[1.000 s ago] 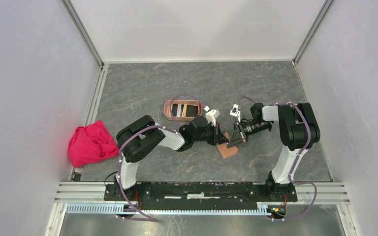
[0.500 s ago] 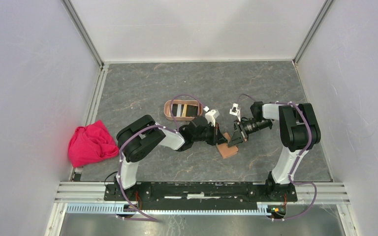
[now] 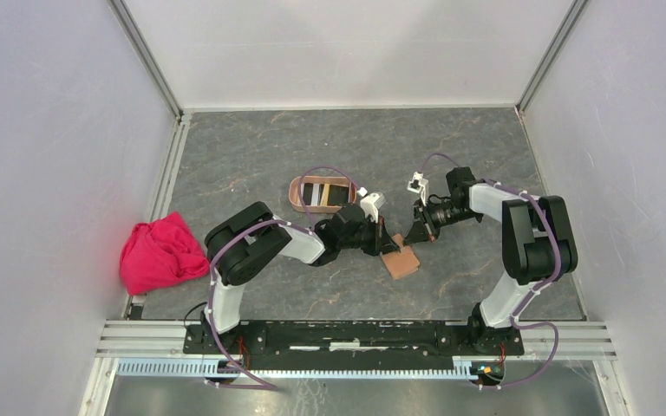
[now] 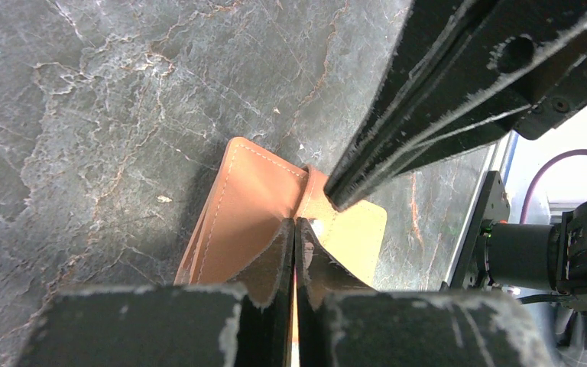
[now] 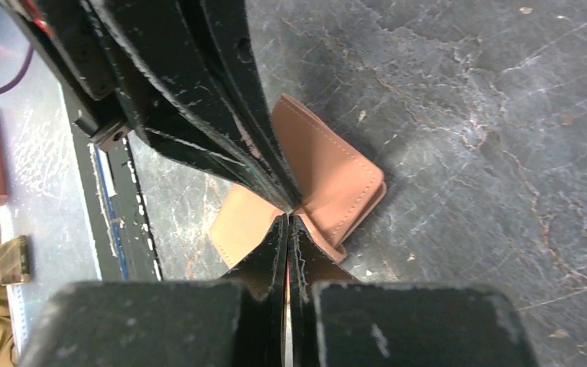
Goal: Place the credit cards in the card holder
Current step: Close the card holder at the center of the board.
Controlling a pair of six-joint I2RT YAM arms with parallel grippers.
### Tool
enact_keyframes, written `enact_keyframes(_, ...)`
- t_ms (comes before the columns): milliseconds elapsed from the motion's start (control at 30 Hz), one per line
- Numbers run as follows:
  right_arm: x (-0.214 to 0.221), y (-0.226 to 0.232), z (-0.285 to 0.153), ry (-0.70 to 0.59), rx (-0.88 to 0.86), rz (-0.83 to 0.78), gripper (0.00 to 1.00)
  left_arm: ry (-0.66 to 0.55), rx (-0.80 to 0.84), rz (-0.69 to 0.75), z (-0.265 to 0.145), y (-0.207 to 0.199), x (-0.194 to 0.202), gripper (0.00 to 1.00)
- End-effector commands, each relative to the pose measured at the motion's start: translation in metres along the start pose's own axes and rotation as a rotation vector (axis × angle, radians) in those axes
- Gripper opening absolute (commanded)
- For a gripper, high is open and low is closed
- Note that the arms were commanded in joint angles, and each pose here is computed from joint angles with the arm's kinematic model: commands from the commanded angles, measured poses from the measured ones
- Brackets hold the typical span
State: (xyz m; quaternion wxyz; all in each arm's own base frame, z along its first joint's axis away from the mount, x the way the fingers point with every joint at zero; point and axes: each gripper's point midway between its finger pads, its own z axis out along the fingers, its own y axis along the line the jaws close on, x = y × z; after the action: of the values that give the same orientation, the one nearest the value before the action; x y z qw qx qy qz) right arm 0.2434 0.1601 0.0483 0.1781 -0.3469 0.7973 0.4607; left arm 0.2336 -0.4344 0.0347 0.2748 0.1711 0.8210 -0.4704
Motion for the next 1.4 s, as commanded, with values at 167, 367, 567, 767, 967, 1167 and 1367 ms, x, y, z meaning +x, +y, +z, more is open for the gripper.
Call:
enact_keyframes(167, 0.004, -0.003, 0.011, 0.027, 0.003, -0.019, 0.00, 0.036, -0.026, 0.008, -0.004, 0.011, 0.012, 0.04)
enact_keyframes(367, 0.008, 0.003, 0.013, 0.047, -0.020, -0.033, 0.00, 0.038, -0.025, 0.008, -0.004, 0.012, 0.013, 0.04)
enact_keyframes(567, 0.021, -0.005, 0.015, 0.090, 0.019, -0.001, 0.00, 0.037, -0.024, 0.008, -0.004, 0.012, 0.013, 0.04)
enact_keyframes(767, 0.027, -0.013, 0.016, 0.111, 0.050, 0.041, 0.00, 0.039, -0.024, 0.007, -0.005, 0.012, 0.013, 0.04)
enact_keyframes(967, 0.032, -0.007, 0.014, 0.123, 0.028, 0.017, 0.00, 0.038, -0.021, 0.010, -0.005, 0.011, 0.013, 0.04)
enact_keyframes(1167, 0.033, -0.007, 0.009, 0.127, 0.057, -0.053, 0.00, 0.039, -0.013, 0.013, -0.004, 0.009, 0.013, 0.04)
enact_keyframes(1367, 0.027, -0.014, 0.002, 0.130, 0.135, -0.166, 0.01, 0.040, -0.009, 0.016, -0.004, 0.009, 0.012, 0.04)
